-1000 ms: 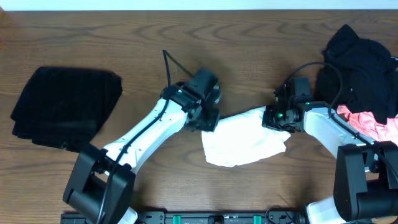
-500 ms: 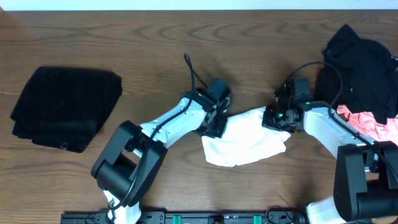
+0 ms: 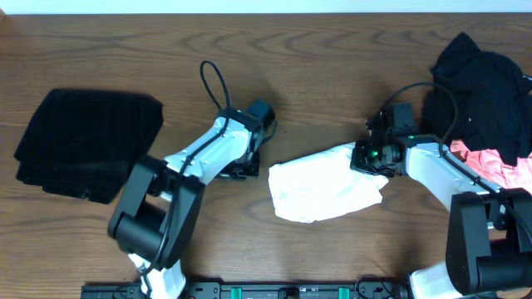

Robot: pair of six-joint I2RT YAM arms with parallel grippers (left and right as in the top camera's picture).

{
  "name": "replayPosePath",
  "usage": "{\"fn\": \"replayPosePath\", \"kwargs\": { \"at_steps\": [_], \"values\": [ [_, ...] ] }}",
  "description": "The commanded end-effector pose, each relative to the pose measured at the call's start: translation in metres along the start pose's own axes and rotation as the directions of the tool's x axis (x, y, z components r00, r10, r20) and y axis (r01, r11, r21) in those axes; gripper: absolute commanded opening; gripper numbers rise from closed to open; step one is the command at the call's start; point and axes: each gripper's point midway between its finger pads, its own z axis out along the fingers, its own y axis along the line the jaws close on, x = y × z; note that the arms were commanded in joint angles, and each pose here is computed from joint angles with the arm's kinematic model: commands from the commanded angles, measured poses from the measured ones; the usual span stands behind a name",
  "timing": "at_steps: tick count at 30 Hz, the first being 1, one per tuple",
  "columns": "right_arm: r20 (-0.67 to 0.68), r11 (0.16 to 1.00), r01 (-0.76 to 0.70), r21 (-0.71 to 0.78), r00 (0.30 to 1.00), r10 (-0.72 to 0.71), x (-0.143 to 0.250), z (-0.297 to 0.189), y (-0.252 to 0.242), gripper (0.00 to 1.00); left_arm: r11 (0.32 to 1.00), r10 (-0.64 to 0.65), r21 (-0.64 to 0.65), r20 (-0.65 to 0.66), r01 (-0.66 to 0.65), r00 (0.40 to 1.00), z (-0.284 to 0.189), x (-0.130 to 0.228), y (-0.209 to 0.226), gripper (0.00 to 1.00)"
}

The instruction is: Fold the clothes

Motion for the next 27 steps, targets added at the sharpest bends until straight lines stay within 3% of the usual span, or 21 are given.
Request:
{"fn": "replayPosePath", "kwargs": {
  "at_steps": [1, 6, 10, 18, 27],
  "values": [
    [-0.054, 0.992, -0.006, 0.129, 0.998, 0.013, 0.018, 0.015, -0.028, 0.01, 0.979, 0.048, 0.19, 0.157, -0.078, 0.987, -0.046, -0.017, -0.032, 0.06],
    [-0.051, 0.992, -0.005, 0.128, 0.999, 0.012, 0.018, 0.015, -0.028, 0.01, 0.932, 0.039, 0.336, 0.287, -0.138, 0.957, -0.073, -0.039, -0.064, 0.06],
    [-0.052, 0.992, -0.006, 0.128, 0.999, 0.013, 0.018, 0.015, -0.028, 0.01, 0.927, 0.059, 0.341, 0.277, -0.155, 0.959, -0.064, -0.04, -0.073, 0.06],
    [-0.05, 0.992, -0.006, 0.128, 0.999, 0.012, 0.017, 0.015, -0.028, 0.01, 0.878, 0.244, 0.345, 0.273, -0.332, 0.931, -0.031, -0.031, -0.112, 0.06],
    [-0.05, 0.992, -0.006, 0.129, 0.999, 0.012, 0.017, 0.015, -0.028, 0.01, 0.87, 0.318, 0.318, 0.224, -0.377, 0.921, -0.005, -0.019, -0.122, 0.06]
  ]
}}
